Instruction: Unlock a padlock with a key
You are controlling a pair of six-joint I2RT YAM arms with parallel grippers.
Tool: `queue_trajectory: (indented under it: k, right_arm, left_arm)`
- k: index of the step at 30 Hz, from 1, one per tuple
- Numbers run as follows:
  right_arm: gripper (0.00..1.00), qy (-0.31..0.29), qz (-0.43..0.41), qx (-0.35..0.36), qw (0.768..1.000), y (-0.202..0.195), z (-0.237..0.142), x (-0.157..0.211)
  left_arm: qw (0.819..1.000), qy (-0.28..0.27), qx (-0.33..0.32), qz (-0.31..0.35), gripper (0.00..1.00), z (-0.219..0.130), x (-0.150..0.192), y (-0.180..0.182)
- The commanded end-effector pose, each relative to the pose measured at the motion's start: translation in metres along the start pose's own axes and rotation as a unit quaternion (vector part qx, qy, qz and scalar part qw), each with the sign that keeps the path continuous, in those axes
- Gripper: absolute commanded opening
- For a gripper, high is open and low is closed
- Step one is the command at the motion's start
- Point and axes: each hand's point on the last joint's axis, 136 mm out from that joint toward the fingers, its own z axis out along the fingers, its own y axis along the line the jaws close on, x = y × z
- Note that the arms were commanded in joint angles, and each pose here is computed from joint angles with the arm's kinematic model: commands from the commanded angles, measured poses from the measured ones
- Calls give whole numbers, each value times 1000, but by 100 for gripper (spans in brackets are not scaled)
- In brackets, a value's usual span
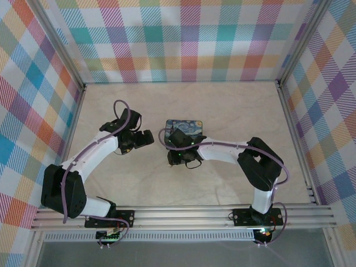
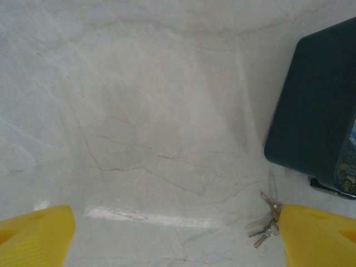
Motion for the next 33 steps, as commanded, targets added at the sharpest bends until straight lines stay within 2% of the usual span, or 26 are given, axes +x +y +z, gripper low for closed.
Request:
queue_trajectory:
  k: [1,11,28,33]
  right_arm:
    - [43,-14,-57,21,998,9,1,-13]
    - [33,-13,-158,57,986,10,22,-9]
    - [26,16,-168,115,979,-25,44,16]
    - [14,27,-171,118,978,-34,47,23]
  left_arm:
    - [1000,-2,-9,5,94,-7,2,9]
    - [1000,1,-10,-15,95,-9,-4,18]
    - [1000,-4,-1,-17,95,-13,-10,14]
    - [1000,-7,4,-13,95,-20,-10,12]
